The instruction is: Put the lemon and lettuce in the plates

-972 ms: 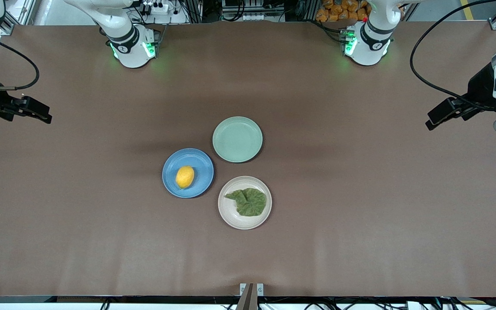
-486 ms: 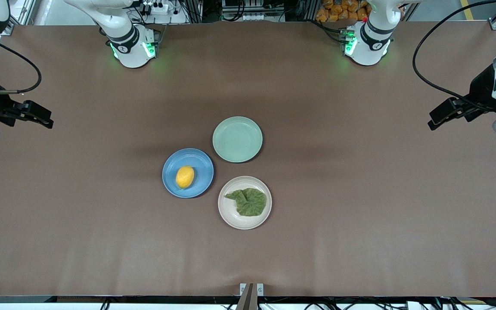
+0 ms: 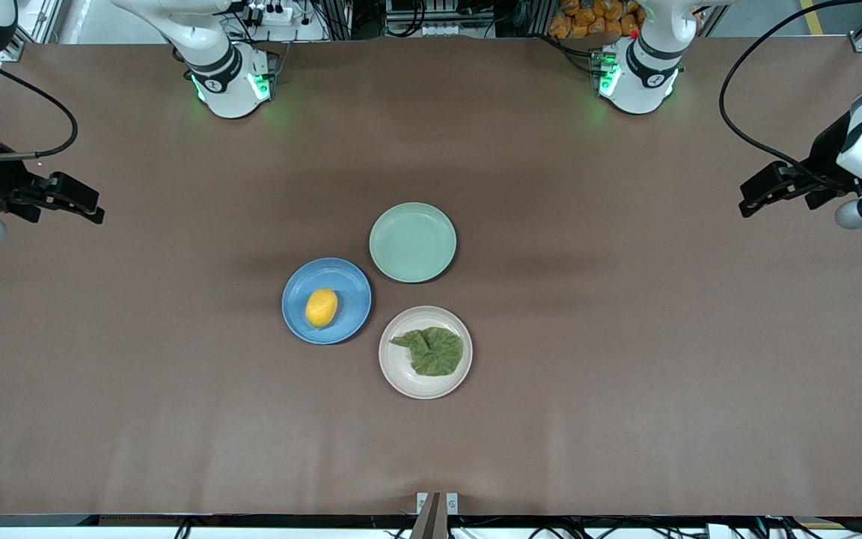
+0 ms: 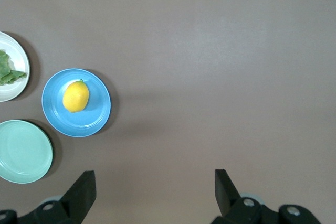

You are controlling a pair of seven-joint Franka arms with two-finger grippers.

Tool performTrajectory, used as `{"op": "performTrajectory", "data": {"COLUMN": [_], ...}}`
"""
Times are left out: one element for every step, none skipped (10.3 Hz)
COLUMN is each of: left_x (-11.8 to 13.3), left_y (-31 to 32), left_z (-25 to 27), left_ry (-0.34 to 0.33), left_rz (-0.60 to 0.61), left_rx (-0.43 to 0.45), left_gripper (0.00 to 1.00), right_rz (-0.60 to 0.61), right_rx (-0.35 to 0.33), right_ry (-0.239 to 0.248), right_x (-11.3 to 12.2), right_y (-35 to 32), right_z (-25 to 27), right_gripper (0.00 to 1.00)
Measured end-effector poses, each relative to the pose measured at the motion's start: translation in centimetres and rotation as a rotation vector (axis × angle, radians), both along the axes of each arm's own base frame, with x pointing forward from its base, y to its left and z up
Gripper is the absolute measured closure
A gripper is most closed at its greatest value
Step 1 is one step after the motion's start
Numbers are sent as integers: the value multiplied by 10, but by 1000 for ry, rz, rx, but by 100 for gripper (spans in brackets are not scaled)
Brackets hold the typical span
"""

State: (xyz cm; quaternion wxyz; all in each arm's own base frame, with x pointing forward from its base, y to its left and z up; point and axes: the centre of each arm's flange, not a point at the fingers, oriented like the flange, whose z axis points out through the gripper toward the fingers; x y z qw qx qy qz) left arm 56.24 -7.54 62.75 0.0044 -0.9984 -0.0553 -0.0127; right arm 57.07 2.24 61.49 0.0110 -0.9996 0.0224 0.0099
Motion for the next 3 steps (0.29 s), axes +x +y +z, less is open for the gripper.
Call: {"op": "performTrajectory", "data": {"left_x": [0,-1,-1], "left_y": [-2,-2,-2], "left_z": [-1,-1,-1], "left_ry": [5,7,7], "left_rz": [-10,-15,-16], "left_rx": [11,15,16], "left_gripper": [0,0,0], "right_rz": [-1,-1,-3], "right_rx": [0,0,0], "right_ry": [-1,-1,2], "right_x": [0,0,0], "right_y": [0,-1,-2], "right_z": [0,1,1], "right_gripper": [0,0,0]}}
